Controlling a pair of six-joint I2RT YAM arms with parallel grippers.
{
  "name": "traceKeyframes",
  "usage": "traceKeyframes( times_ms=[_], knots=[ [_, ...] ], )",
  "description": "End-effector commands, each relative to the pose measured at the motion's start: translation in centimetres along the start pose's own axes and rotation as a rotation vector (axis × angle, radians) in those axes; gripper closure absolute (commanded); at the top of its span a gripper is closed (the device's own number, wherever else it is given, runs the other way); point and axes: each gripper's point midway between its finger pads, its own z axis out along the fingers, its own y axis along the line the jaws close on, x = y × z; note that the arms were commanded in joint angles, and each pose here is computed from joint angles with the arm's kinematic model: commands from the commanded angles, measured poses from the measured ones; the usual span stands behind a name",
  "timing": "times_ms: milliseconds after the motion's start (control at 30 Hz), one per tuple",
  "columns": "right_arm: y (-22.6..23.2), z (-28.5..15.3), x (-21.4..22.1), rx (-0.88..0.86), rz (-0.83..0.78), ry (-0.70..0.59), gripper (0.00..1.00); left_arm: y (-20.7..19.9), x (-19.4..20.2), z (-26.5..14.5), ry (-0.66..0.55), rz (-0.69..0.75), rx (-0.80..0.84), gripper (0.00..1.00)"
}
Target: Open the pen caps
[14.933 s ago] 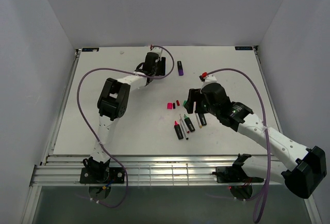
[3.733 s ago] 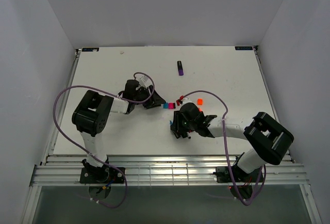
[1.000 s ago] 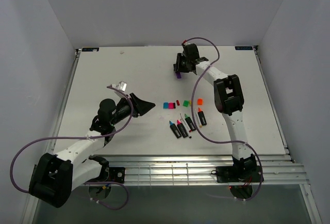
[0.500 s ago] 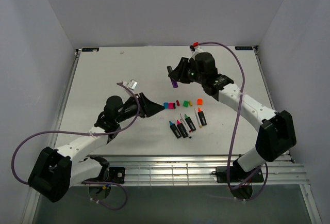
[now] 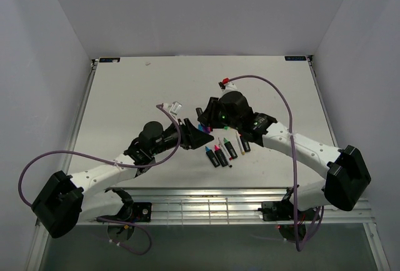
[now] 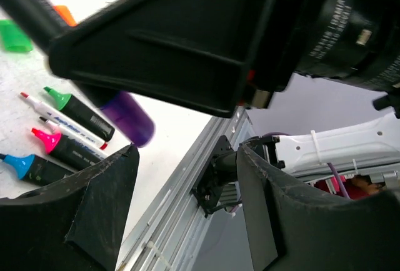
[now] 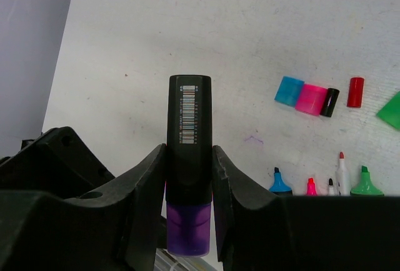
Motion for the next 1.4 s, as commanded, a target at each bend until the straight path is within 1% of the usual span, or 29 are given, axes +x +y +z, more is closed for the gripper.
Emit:
traceKeyframes(
  times_ms=[0, 133, 533, 767, 1000, 1100, 1133, 1167, 1200, 1333, 1367],
  knots=[
    [0.5, -1.1, -1.1, 0.010, 0.014, -0.075, 0.92, 1.7, 0.2, -0.2, -0.028, -0.018, -0.073, 0.26],
    [0.2, -1.4, -0.4, 0.023, 0.006, -0.066, 0.92, 2.8, 0.5, -0.5, -0.029, -0.021, -0.130, 0.26],
    [0.7, -1.6, 0.9, 0.008, 0.016, -0.049, 0.92, 3.2, -0.2, 0.5, -0.045, -0.010, -0.162, 0.28],
    [1.1, -1.7, 1.3, -0.010, 0.026, -0.040, 0.92, 3.3, 0.0, 1.0, -0.045, -0.017, -0.176, 0.33],
    [1.3, -1.4, 1.8, -0.018, 0.033, -0.023, 0.92, 3.0, 0.3, 1.5, -0.030, -0.019, -0.172, 0.42],
    [1.3, -1.6, 1.7, -0.024, 0.038, -0.030, 0.92, 3.0, 0.5, 1.5, -0.025, -0.014, -0.168, 0.52],
    [1.3, -1.6, 1.7, -0.025, 0.037, -0.031, 0.92, 3.1, 0.6, 1.3, -0.023, -0.015, -0.171, 0.59],
    [1.2, -1.8, 1.7, -0.025, 0.037, -0.033, 0.92, 3.2, 0.7, 1.2, -0.022, -0.016, -0.172, 0.62],
    [1.2, -1.9, 1.6, -0.022, 0.038, -0.038, 0.92, 3.1, 0.6, 1.0, -0.028, -0.011, -0.169, 0.62],
    [1.2, -2.4, 1.6, -0.031, 0.034, -0.038, 0.92, 3.6, 1.2, 0.3, -0.027, -0.010, -0.180, 0.80],
    [1.4, -2.5, 1.7, -0.037, 0.032, -0.033, 0.92, 3.7, 1.4, 0.2, -0.020, -0.002, -0.179, 0.86]
  ],
)
